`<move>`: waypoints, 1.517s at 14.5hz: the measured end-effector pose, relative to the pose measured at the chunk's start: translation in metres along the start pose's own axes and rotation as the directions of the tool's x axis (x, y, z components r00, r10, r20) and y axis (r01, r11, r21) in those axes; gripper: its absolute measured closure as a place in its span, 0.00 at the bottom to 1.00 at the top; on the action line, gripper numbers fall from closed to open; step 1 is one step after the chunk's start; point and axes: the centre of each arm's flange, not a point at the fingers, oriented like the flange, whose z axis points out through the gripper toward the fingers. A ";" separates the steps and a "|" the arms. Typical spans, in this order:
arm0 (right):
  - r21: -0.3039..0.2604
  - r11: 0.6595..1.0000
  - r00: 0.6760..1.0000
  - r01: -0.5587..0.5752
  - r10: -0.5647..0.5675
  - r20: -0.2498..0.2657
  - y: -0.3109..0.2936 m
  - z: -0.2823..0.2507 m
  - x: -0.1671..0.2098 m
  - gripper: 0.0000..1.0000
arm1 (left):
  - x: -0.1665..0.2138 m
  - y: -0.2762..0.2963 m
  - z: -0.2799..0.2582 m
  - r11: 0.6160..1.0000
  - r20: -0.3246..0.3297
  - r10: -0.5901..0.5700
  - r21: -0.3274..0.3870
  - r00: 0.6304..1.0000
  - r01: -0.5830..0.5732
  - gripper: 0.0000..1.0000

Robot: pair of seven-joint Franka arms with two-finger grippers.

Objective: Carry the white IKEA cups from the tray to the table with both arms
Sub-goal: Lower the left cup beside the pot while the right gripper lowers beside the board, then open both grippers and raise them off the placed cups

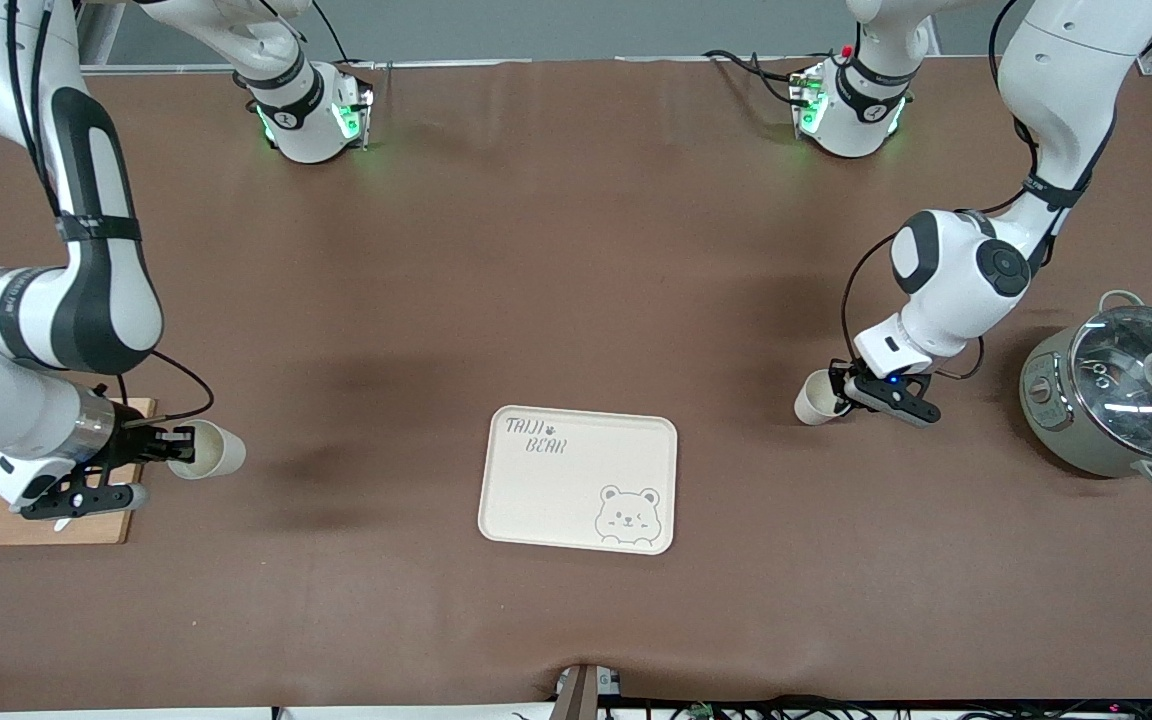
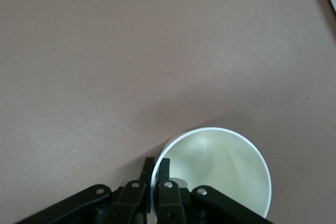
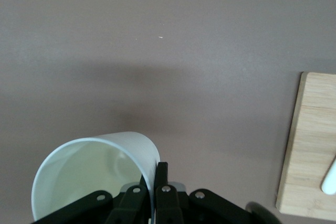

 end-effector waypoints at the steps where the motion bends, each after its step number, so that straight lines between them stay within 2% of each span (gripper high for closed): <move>1: -0.003 1.000 1.000 0.002 -0.002 -0.012 0.000 0.007 -0.001 0.96 | 0.002 -0.001 -0.002 1.000 -0.007 0.000 0.003 1.000 0.000 0.78; 5: -0.019 1.000 0.997 0.017 -0.018 -0.072 0.000 0.036 -0.006 0.96 | 0.013 -0.003 -0.019 1.000 -0.023 0.005 0.017 1.000 -0.005 0.40; 9: 0.003 1.000 0.997 0.012 -0.011 -0.077 -0.008 0.058 -0.011 0.96 | 0.031 0.001 -0.062 1.000 0.029 -0.022 0.021 0.999 0.021 0.01; 14: 0.002 1.000 0.996 0.009 -0.008 -0.093 -0.010 0.084 -0.008 0.96 | 0.071 0.008 -0.110 0.994 0.046 -0.104 0.023 0.993 0.103 0.00; 19: -0.002 1.000 0.994 0.018 -0.018 -0.106 -0.016 0.108 -0.005 0.96 | 0.129 0.032 -0.160 0.966 0.096 -0.231 0.143 0.968 0.216 0.00; 22: -0.006 1.000 0.993 0.021 -0.022 -0.118 -0.019 0.123 -0.004 0.96 | 0.160 0.051 -0.195 0.947 0.097 -0.293 0.165 0.951 0.275 0.00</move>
